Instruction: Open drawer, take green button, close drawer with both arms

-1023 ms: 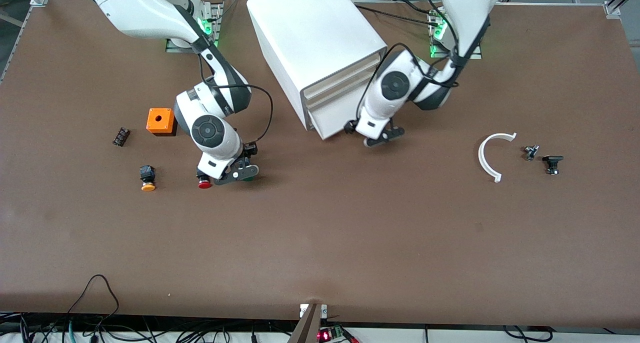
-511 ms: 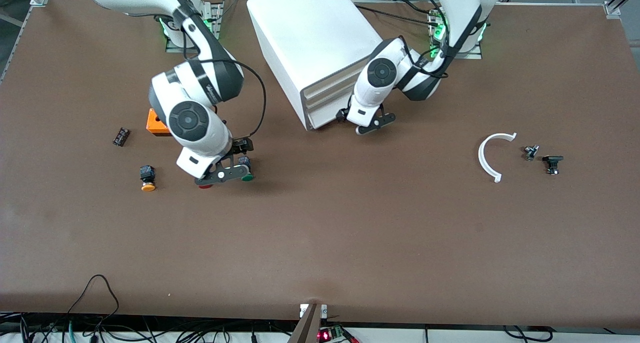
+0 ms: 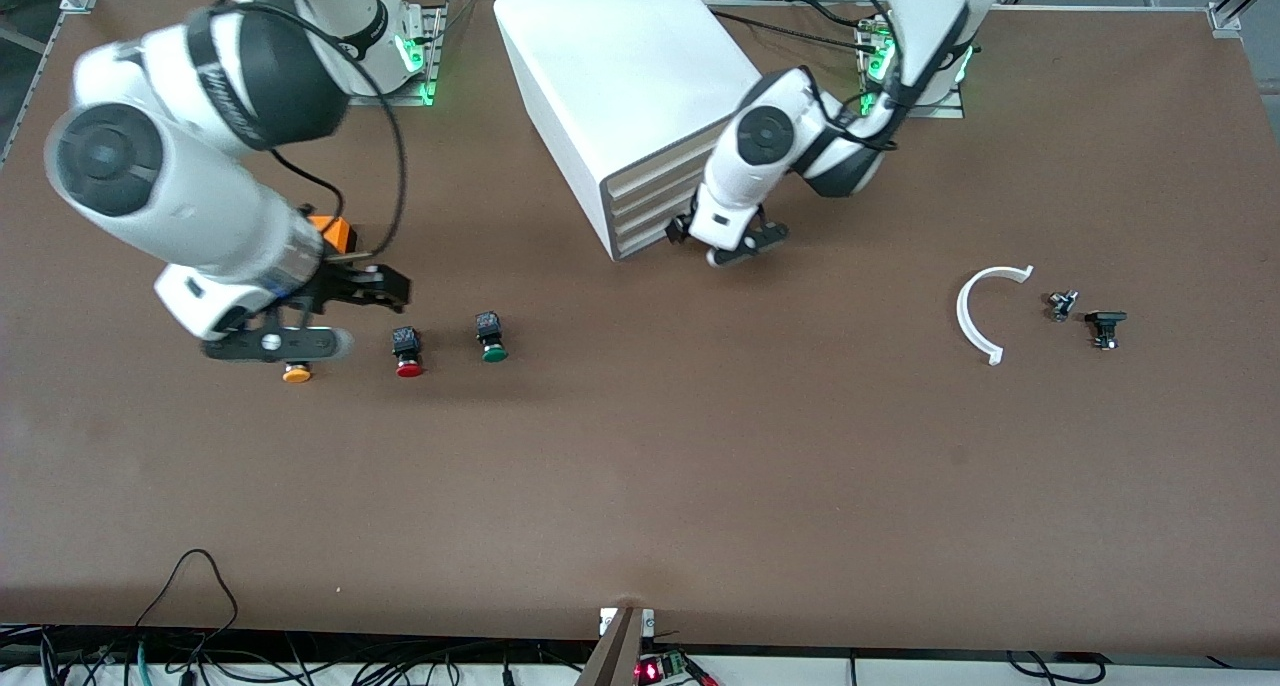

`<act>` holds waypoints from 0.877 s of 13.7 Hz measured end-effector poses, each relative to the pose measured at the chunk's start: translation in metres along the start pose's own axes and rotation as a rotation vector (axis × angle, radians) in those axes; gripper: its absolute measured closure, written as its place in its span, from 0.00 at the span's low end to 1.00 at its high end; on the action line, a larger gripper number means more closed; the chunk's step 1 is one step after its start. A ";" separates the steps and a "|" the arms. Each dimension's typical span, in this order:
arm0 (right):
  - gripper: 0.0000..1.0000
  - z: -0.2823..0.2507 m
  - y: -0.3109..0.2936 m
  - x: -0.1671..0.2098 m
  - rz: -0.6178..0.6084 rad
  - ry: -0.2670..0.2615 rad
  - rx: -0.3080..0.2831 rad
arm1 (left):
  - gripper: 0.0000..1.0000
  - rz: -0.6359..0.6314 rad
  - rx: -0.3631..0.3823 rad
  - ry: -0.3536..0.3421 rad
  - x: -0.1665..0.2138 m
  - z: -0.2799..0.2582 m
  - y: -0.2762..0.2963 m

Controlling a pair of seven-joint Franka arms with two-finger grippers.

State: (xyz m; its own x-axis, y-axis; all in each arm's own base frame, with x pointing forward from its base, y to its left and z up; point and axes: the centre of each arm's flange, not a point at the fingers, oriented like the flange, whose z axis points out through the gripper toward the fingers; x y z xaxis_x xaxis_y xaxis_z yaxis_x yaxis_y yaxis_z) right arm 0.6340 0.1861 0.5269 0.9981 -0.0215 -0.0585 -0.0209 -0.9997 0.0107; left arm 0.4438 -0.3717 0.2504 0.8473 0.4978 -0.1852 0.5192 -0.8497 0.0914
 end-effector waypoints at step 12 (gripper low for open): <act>0.00 -0.034 0.203 -0.031 0.120 -0.029 -0.025 | 0.00 0.287 0.068 0.132 0.164 -0.398 -0.165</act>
State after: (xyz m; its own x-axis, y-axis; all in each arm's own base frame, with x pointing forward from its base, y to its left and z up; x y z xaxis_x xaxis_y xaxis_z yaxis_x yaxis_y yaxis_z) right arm 0.6006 -0.0155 0.5647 0.9864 -0.1413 -0.0839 -0.1379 -0.9894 0.0446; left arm 0.5415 -0.0811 0.5946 0.9676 0.2504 -0.0323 0.2518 -0.9662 0.0549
